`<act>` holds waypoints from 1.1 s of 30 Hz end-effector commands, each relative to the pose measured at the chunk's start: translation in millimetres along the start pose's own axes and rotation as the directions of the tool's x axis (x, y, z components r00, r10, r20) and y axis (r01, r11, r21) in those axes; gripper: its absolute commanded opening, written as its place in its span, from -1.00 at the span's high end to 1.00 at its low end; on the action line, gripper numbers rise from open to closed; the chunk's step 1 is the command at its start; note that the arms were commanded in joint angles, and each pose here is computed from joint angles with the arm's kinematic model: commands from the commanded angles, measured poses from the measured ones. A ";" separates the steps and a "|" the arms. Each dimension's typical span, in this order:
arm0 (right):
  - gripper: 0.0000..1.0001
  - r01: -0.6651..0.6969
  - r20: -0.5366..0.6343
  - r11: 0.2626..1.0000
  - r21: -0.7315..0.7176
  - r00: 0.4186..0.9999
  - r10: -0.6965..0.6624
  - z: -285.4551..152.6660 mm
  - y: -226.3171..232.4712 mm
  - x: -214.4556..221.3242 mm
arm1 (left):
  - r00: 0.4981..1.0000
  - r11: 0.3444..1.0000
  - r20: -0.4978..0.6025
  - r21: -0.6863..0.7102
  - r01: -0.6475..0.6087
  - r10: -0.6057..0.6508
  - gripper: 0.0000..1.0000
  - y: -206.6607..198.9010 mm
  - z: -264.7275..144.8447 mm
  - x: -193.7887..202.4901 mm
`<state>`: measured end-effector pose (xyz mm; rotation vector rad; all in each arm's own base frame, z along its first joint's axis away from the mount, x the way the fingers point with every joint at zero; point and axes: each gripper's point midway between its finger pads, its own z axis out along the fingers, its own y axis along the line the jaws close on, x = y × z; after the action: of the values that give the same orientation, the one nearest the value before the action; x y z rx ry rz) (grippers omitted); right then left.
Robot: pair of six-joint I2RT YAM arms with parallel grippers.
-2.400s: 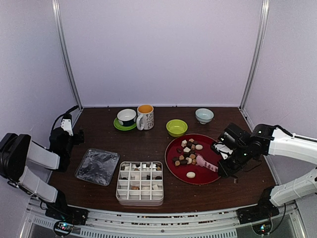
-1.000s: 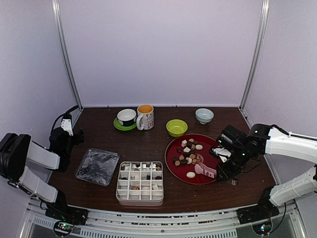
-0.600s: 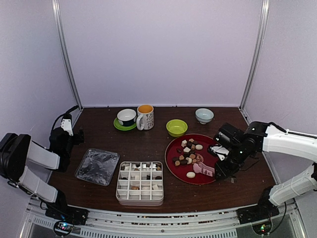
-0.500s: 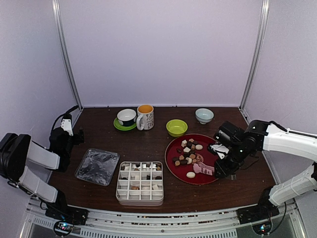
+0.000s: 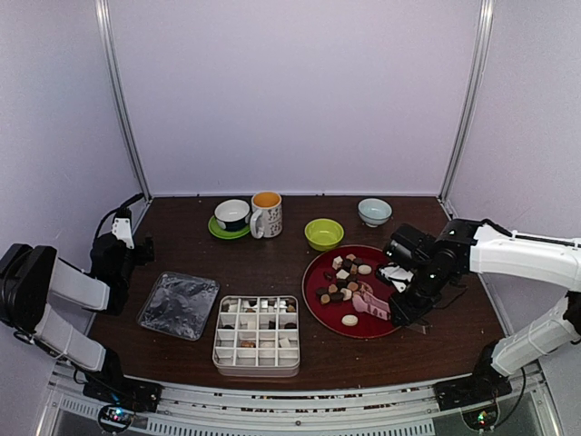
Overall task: Pack the chocolate
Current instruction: Pick up the fake chocolate from the plate.
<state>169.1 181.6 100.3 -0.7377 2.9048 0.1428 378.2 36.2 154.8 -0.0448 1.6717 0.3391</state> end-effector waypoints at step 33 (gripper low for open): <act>0.51 0.027 0.052 0.998 0.057 0.998 -0.030 0.4 -11.1 -50.3 | 0.999 1.000 0.043 -0.007 0.003 -0.003 -0.95 2.7 3.0 -12.5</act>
<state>211.5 194.1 93.9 -0.7563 2.8729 0.0698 378.2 36.2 154.8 -0.0445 1.6717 0.3394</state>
